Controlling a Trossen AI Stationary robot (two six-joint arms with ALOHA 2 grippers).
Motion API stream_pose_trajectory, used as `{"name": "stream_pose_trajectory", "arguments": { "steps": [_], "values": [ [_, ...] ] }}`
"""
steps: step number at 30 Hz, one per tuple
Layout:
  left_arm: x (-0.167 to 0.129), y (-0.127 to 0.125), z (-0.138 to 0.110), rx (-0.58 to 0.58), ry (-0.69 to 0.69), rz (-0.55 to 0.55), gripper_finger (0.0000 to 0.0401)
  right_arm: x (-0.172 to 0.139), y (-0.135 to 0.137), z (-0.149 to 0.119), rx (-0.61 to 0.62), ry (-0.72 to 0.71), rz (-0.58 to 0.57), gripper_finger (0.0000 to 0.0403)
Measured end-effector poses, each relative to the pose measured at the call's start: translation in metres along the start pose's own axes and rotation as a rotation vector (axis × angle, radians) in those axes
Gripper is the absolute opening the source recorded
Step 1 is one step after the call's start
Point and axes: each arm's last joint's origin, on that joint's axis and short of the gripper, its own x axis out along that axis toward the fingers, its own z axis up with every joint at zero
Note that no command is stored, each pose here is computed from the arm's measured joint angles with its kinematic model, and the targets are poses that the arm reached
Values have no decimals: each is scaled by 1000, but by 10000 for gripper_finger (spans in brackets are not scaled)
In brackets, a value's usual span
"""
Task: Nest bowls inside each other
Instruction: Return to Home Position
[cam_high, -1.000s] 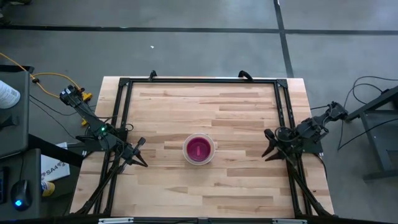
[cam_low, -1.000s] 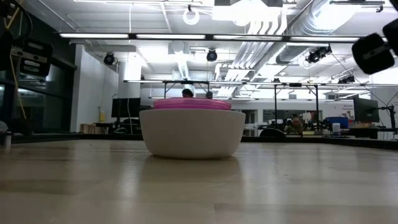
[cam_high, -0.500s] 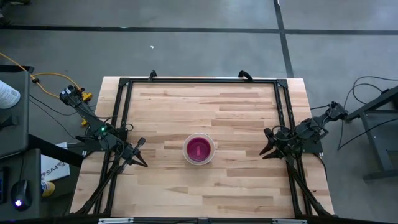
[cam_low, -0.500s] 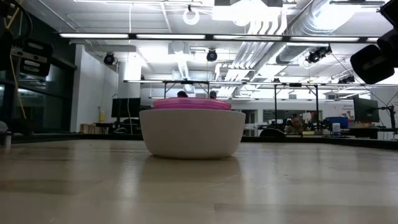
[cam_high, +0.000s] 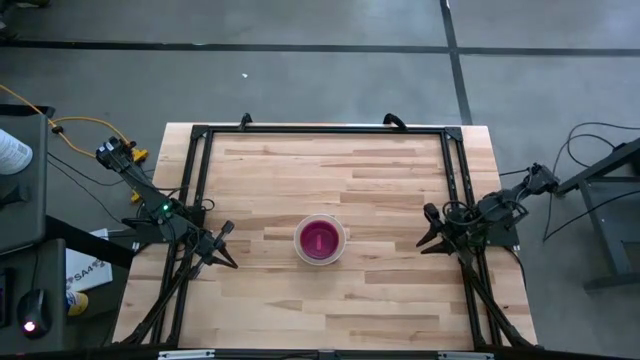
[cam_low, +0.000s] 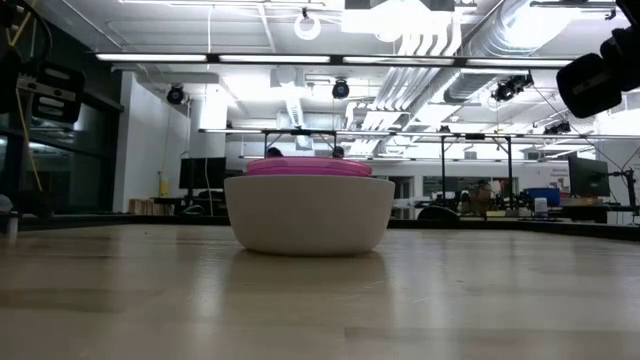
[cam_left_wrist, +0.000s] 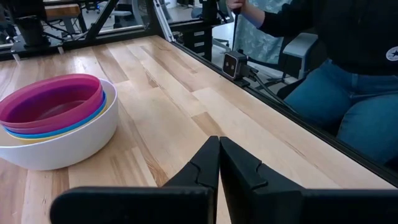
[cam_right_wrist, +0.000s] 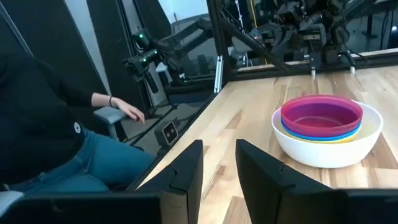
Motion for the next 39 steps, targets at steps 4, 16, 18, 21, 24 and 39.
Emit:
{"name": "stream_pose_trajectory", "arguments": {
  "steps": [4,16,18,21,24,39],
  "values": [
    [0,0,0,0,0,0,12,5,-2,-10,2,-32,6,89],
    [0,0,0,0,0,0,12,7,-3,-14,-18,-74,42,89],
    [0,0,0,0,0,0,12,7,-2,-14,-17,-73,46,89],
    [0,0,0,0,0,0,12,7,-2,-15,22,-52,71,89],
    [0,0,0,0,0,0,12,9,0,-17,51,-11,124,89],
    [0,0,0,0,0,0,12,16,4,-30,81,139,146,89]
  ]
}}
